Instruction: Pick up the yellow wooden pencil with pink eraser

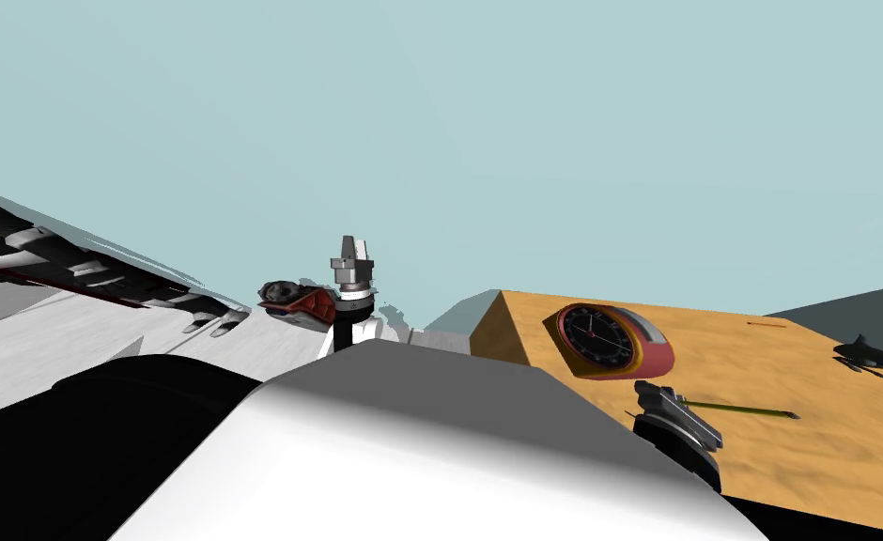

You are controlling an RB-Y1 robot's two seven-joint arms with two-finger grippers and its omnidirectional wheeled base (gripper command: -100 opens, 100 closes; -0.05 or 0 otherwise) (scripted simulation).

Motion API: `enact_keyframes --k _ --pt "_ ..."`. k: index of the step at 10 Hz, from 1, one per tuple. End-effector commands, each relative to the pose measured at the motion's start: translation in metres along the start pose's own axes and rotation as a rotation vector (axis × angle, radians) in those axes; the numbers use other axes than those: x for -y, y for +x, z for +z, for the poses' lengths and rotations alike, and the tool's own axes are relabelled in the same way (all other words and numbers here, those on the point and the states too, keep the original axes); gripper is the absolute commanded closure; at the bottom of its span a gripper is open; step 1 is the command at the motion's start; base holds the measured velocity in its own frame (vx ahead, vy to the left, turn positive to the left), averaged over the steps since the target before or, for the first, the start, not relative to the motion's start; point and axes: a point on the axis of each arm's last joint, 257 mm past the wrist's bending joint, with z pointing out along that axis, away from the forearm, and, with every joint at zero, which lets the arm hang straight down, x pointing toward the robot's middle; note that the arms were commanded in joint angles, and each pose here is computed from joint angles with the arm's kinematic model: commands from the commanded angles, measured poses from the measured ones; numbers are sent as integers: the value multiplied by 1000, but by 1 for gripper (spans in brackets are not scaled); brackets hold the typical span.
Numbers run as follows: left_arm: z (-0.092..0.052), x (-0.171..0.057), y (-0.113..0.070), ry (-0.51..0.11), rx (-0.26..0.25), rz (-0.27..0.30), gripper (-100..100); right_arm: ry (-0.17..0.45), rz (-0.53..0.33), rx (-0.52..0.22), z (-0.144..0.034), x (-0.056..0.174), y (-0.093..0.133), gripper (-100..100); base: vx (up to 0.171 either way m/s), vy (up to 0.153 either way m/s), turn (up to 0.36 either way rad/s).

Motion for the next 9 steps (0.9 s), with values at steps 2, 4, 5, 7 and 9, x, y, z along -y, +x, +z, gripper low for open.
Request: enact_keyframes --k 2,4,5,7,9 --pt "0 0 0 0 0 0 0 40 -13 -28 -25 24 6 100 32 -45 64" --pt "0 0 0 0 0 0 0 16 -17 20 -19 12 -18 100 -1 3 -15" --pt "0 0 0 0 0 0 0 12 -18 28 -18 11 -22 100 -6 5 9" --pt "0 0 0 0 0 0 0 73 -20 6 -50 43 -19 100 45 -49 161" --pt "0 0 0 0 0 0 0 122 -29 9 -74 67 -31 100 33 -40 74"
